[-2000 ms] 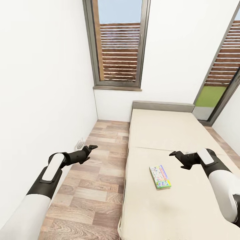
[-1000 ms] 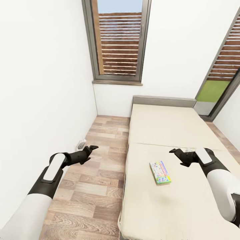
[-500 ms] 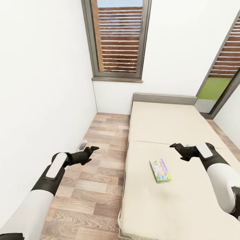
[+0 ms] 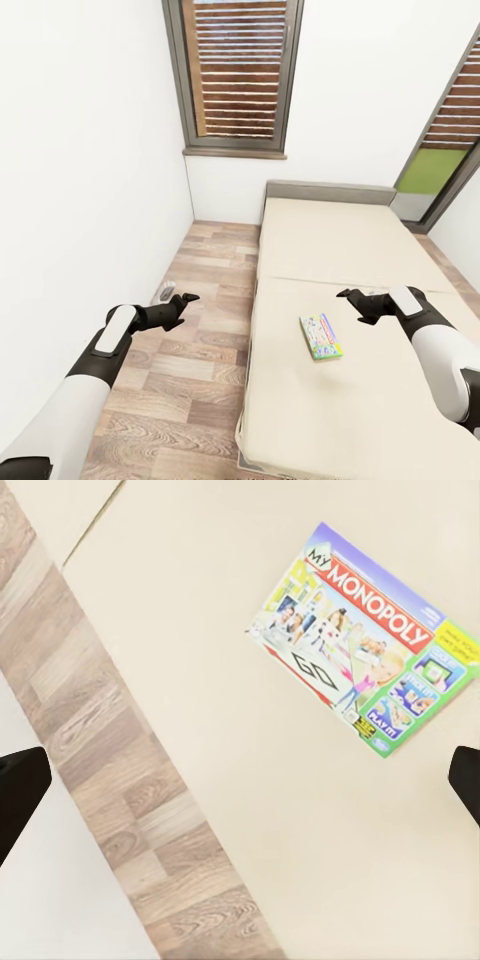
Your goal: Put all the toys in the child's room - the three board games (two on the bed and one on the table), the two jigsaw puzzles on the table, and the tennis ball on the table - inside the toy box on the table in the child's room.
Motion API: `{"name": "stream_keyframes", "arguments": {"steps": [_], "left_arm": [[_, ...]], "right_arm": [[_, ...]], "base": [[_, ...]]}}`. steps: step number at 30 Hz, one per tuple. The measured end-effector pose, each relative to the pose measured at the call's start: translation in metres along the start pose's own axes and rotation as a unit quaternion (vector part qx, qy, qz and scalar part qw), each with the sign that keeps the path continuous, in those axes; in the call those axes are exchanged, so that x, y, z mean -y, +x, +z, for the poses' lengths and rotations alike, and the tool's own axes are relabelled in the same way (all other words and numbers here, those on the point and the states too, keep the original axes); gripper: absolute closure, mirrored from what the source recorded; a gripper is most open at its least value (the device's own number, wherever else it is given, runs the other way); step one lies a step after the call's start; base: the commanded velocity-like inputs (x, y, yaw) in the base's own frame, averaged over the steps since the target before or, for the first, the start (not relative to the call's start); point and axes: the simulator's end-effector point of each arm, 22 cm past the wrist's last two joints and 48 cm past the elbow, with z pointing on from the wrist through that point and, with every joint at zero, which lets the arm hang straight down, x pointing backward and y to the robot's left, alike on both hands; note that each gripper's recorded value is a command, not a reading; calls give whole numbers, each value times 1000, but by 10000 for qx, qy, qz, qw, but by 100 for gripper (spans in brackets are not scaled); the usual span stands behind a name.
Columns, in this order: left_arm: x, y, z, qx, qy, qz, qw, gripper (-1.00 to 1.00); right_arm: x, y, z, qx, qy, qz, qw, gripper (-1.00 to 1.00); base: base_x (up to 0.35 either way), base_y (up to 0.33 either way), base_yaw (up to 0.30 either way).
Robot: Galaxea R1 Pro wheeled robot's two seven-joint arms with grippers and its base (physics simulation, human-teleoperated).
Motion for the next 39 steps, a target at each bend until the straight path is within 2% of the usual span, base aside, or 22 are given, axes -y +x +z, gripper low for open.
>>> {"name": "stream_keyframes", "arguments": {"steps": [16, 23, 39], "left_arm": [[-12, 6, 10, -88, -53, -79, 9999, -100], [-13, 13, 18, -154, -67, -100, 9998, -100], [-21, 22, 30, -257, -163, -155, 9994, -100]], "right_arm": [[6, 6, 13, -95, 67, 40, 9999, -100], [-10, -7, 12, -23, -38, 46, 10000, -100], [-29, -23, 15, 40, -170, 99, 9998, -100]], "base": [[0, 0, 0], [0, 0, 0], [0, 0, 0]]}}
